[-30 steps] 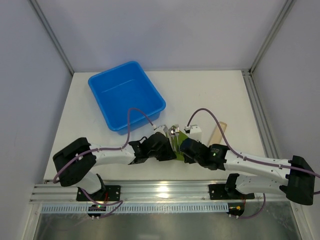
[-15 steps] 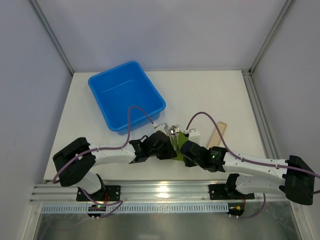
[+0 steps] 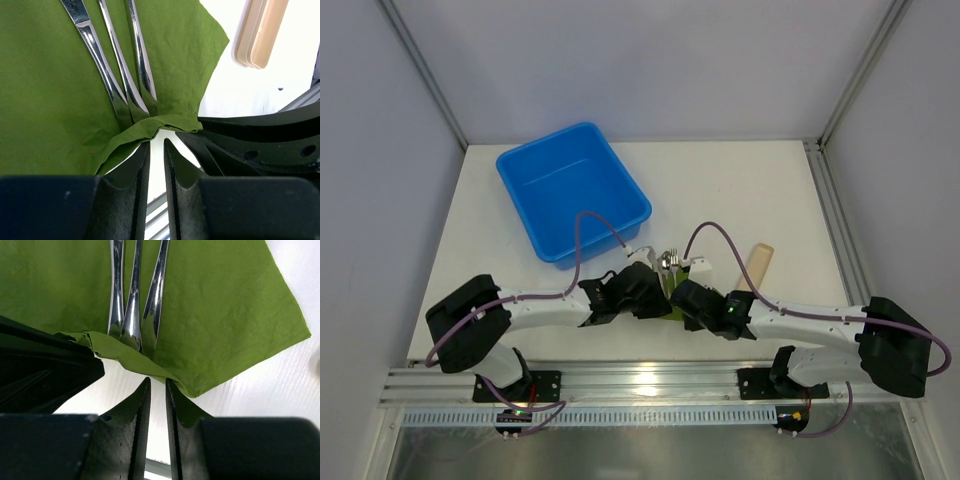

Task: Place the utensils on the paper napkin and roll it up
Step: Roll the napkin at the center of the board.

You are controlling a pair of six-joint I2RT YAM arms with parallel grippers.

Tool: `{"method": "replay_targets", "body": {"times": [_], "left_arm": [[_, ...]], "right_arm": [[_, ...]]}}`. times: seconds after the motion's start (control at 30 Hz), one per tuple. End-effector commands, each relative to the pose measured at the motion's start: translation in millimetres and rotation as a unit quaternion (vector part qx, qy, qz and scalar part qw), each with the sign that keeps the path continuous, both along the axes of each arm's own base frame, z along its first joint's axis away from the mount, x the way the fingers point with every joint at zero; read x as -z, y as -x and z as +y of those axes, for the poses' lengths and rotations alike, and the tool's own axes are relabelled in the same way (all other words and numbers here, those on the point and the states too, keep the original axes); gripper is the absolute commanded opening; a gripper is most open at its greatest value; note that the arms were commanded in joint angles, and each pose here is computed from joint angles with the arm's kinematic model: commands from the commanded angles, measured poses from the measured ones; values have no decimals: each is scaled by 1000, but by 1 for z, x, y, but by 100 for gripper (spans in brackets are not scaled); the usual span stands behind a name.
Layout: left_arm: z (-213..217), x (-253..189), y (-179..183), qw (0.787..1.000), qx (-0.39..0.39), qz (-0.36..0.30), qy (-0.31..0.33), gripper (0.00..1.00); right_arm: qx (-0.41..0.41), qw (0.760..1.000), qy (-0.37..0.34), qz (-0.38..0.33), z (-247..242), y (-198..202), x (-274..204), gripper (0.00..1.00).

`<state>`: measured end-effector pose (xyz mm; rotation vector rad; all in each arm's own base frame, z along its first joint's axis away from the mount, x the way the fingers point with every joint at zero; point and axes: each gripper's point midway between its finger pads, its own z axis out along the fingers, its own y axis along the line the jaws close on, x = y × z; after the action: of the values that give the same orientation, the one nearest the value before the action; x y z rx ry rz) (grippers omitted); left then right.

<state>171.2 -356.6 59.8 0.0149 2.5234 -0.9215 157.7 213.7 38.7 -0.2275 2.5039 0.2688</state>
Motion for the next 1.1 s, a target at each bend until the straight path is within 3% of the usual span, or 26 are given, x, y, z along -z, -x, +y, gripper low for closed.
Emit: {"method": "replay_targets", "body": {"times": [0.0,0.3,0.67,1.07], "left_arm": [[-3,-8,-10,1000,-13,-20,2,18],[8,-15,-7,999,-11,-33,-2,16],[62,-38,-19,991,-71,-96,-58,13],[41,-3,-24,994,-36,-67,-77,6]], "right_arm": [[16,999,-10,-41,7,-20,-12,22],[4,999,-4,-49,12,-32,-13,22],[-2,999,-13,-37,12,-25,-15,22],[-18,998,-44,-42,23,-24,-28,22]]}}
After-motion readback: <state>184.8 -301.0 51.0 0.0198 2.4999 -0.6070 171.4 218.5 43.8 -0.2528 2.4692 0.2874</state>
